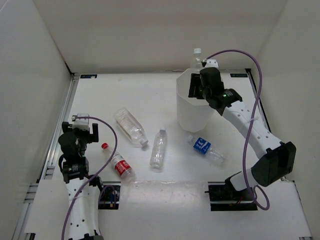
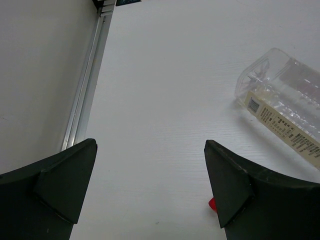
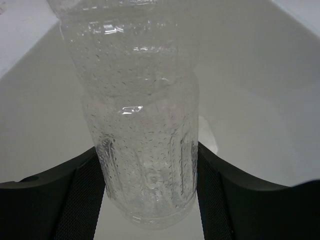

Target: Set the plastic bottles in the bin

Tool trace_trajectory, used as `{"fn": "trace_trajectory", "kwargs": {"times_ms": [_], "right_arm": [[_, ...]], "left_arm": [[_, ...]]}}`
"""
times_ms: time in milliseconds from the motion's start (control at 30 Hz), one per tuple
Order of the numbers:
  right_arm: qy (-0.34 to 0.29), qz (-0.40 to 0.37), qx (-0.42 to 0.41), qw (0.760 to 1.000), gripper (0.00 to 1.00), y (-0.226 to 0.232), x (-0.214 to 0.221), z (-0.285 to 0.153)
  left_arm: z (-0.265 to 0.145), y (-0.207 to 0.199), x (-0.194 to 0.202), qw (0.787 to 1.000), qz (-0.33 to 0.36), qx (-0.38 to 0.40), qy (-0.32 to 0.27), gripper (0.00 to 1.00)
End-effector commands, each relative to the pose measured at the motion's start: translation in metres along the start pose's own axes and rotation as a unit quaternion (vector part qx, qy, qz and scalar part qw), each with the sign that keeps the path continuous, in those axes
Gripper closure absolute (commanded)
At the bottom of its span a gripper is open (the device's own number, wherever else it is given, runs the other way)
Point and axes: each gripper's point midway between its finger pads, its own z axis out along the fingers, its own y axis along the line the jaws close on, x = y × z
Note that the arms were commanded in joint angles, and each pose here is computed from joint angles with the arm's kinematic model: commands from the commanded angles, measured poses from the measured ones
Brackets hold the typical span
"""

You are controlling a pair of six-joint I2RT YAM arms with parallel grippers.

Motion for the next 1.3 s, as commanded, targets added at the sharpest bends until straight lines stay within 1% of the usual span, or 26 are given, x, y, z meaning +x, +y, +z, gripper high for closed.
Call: {"fn": "trace_trajectory", "kwargs": {"times_ms": [0,67,133,200,233,300,333,433,600,700,767,800,933,1000,1033,1100,1133,1200,1267], "right_arm": [[-0.024,0.014,0.007,1.000,0.53,-0.001,-0.008,-0.003],[-0.024,0.019,0.007,1.000,0.47,-0.001,-0.008,-0.003],[-0.023,0.017,0.003,1.000,0.46,0.003,-0.009,-0.005],[-0.027,0.018,0.001,0.999,0.39,0.003,-0.012,-0.008],[-0.032,0.015,0.000,0.999,0.25,0.003,-0.016,-0.010],[-0.036,0.012,-0.001,0.999,0.11,0.002,-0.019,-0.016],[-0.040,0.006,-0.002,0.999,0.02,0.002,-0.023,-0.018],[-0.053,-0.008,-0.001,0.999,0.01,-0.002,-0.032,-0.028],[-0.076,-0.038,-0.015,0.996,0.01,-0.002,-0.052,-0.058],[-0.095,-0.054,-0.040,0.993,0.01,0.003,-0.060,-0.078],[-0.088,-0.074,-0.058,0.992,0.01,0.006,-0.054,-0.092],[-0.086,-0.098,-0.072,0.989,0.01,0.011,-0.053,-0.099],[-0.034,-0.188,-0.117,0.975,0.01,0.024,-0.012,-0.132],[0.038,-0.229,-0.114,0.966,0.01,0.016,0.032,-0.134],[0.060,-0.246,-0.134,0.958,0.01,0.021,0.051,-0.142],[0.137,-0.284,-0.129,0.940,0.01,0.009,0.099,-0.142],[0.166,-0.286,-0.117,0.936,0.01,0.005,0.116,-0.140],[0.234,-0.310,-0.094,0.917,0.01,-0.011,0.154,-0.135],[0.269,-0.336,-0.064,0.900,0.01,-0.020,0.176,-0.127]], "left_arm": [[-0.004,-0.002,-0.006,1.000,-0.001,0.007,-0.002,0.00],[-0.005,-0.002,-0.004,1.000,-0.002,0.008,0.003,0.00],[-0.005,-0.002,-0.004,1.000,-0.002,0.008,0.003,0.00],[-0.005,-0.002,-0.004,1.000,-0.002,0.008,0.003,0.00],[-0.005,-0.002,-0.004,1.000,-0.002,0.008,0.003,0.00],[-0.005,-0.003,-0.002,1.000,-0.003,0.009,0.007,0.00],[-0.005,-0.003,-0.002,1.000,-0.003,0.009,0.007,0.00],[-0.004,-0.004,0.002,1.000,-0.003,0.011,0.011,0.00],[-0.005,-0.005,0.005,1.000,-0.004,0.012,0.016,0.00],[-0.004,-0.008,0.008,1.000,-0.005,0.018,0.019,0.00],[-0.004,-0.009,0.008,1.000,-0.005,0.023,0.017,0.00],[-0.004,-0.009,0.008,1.000,-0.005,0.023,0.017,0.00],[-0.003,-0.012,0.012,0.999,-0.001,0.031,0.025,0.00],[-0.002,-0.011,0.014,0.999,-0.002,0.028,0.032,0.00],[-0.002,-0.012,0.018,0.999,0.002,0.031,0.040,0.00],[-0.002,-0.011,0.018,0.999,0.007,0.031,0.040,0.00],[-0.002,-0.013,0.018,0.999,0.011,0.037,0.038,0.00],[-0.002,-0.019,0.016,0.998,0.015,0.054,0.032,0.00],[-0.002,-0.023,0.015,0.997,0.015,0.066,0.028,0.00]]}}
